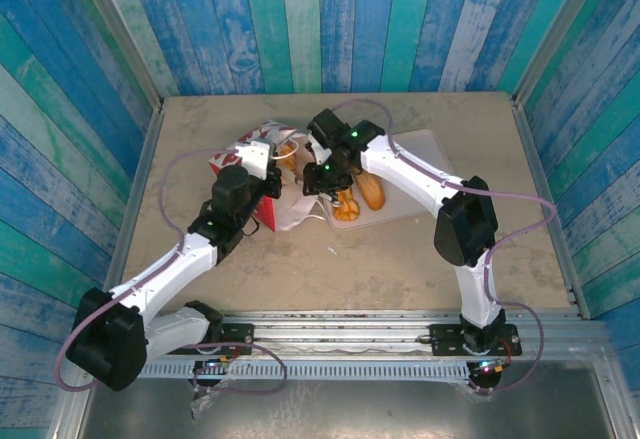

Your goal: Take the fake bread out of the paper bag

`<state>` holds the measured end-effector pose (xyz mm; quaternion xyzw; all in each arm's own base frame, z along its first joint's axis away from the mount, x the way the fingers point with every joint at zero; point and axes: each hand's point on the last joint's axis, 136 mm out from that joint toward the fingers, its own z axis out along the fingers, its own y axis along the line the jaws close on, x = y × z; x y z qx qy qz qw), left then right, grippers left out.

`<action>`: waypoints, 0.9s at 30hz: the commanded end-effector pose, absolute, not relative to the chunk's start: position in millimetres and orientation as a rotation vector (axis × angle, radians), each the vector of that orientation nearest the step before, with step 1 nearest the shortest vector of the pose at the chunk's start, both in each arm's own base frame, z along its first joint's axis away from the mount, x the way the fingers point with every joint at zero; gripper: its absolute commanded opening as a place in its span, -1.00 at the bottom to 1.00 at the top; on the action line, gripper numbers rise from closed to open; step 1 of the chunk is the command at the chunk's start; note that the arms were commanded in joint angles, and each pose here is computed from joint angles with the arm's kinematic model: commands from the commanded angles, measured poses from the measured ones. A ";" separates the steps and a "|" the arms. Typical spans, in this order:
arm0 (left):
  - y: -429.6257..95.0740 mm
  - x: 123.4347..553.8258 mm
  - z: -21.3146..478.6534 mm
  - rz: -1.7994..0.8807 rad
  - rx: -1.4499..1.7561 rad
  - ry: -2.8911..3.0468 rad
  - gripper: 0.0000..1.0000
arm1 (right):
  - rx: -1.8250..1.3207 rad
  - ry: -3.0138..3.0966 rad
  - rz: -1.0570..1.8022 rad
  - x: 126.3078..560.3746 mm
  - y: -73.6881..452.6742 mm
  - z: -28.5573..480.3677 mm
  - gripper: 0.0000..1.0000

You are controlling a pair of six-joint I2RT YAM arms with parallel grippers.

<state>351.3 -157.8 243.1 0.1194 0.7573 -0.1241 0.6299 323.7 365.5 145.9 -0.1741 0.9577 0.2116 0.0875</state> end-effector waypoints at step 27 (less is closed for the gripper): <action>-163.7 350.4 251.5 -0.323 0.279 1.704 -1.00 | -0.539 2.814 0.589 333.8 377.8 157.6 0.04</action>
